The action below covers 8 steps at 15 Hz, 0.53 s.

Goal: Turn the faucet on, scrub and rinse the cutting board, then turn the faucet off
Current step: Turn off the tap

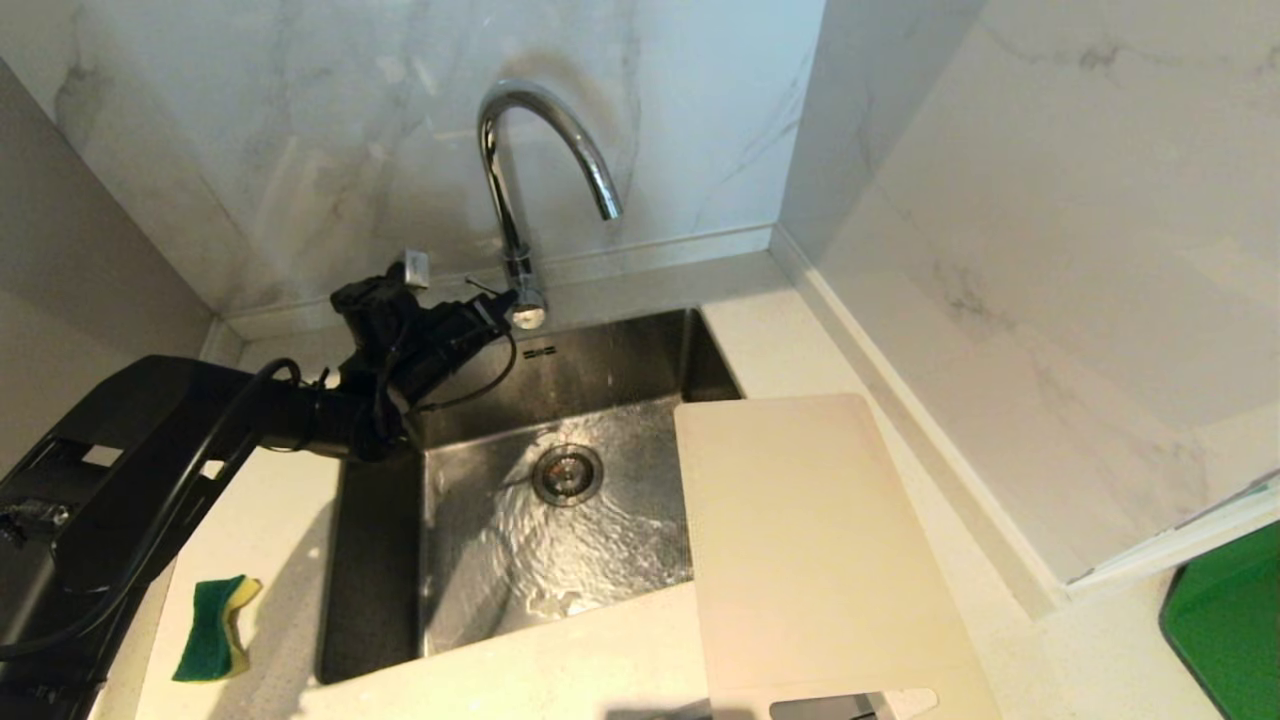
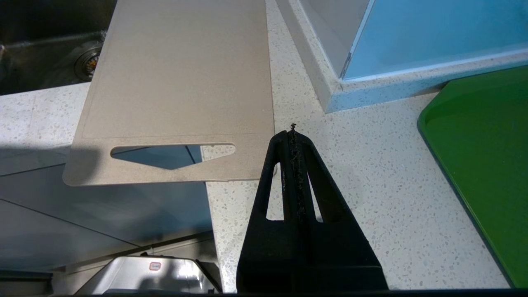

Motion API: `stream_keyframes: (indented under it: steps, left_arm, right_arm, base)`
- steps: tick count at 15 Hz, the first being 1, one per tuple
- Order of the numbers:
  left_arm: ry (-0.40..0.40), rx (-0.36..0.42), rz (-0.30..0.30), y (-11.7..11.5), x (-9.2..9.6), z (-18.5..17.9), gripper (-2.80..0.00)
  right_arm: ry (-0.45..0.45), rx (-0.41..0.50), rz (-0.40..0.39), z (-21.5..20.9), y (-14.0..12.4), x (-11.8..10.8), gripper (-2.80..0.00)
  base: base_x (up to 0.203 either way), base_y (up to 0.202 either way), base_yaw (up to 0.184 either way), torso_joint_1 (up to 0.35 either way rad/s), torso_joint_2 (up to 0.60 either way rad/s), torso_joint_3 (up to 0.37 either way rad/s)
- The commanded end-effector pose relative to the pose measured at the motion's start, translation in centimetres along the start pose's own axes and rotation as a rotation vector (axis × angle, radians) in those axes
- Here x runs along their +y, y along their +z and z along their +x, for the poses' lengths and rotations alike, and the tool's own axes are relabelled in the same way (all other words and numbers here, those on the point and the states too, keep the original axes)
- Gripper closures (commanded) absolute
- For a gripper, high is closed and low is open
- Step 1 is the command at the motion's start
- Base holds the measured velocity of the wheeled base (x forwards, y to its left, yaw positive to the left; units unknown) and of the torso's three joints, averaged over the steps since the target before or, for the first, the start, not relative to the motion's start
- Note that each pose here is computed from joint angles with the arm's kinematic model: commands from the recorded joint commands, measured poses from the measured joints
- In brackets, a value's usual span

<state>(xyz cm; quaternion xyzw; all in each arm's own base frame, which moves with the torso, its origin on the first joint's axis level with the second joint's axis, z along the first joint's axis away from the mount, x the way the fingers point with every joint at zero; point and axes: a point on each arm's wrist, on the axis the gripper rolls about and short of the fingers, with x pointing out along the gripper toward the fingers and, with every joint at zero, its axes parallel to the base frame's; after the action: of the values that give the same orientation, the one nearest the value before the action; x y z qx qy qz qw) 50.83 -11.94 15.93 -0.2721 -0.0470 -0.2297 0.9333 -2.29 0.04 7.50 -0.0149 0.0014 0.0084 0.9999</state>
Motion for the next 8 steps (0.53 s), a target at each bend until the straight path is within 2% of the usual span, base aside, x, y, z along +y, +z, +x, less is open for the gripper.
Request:
stream_keyframes:
  steps: [1, 4, 8]
  left_arm:
    - [0.007, -0.008, -0.003, 0.3, 0.4, 0.0, 0.00]
    - [0.010, -0.002, -0.015, 1.0, -0.6, -0.1, 0.00]
    - [-0.001, 0.071, -0.055, 1.9, -4.1, -1.4, 0.00]
  right_arm:
    - [0.000, 0.002, -0.001, 0.0, 0.0, 0.0, 0.00]
    - [0.000, 0.002, -0.001, 0.0, 0.0, 0.0, 0.00]
    - [0.000, 0.002, -0.002, 0.0, 0.0, 0.0, 0.00]
  base:
    - [0.000, 0.000, 0.000, 0.000, 0.00, 0.000]
    - [0.000, 0.000, 0.000, 0.000, 0.00, 0.000]
    - [0.000, 0.000, 0.000, 0.000, 0.00, 0.000]
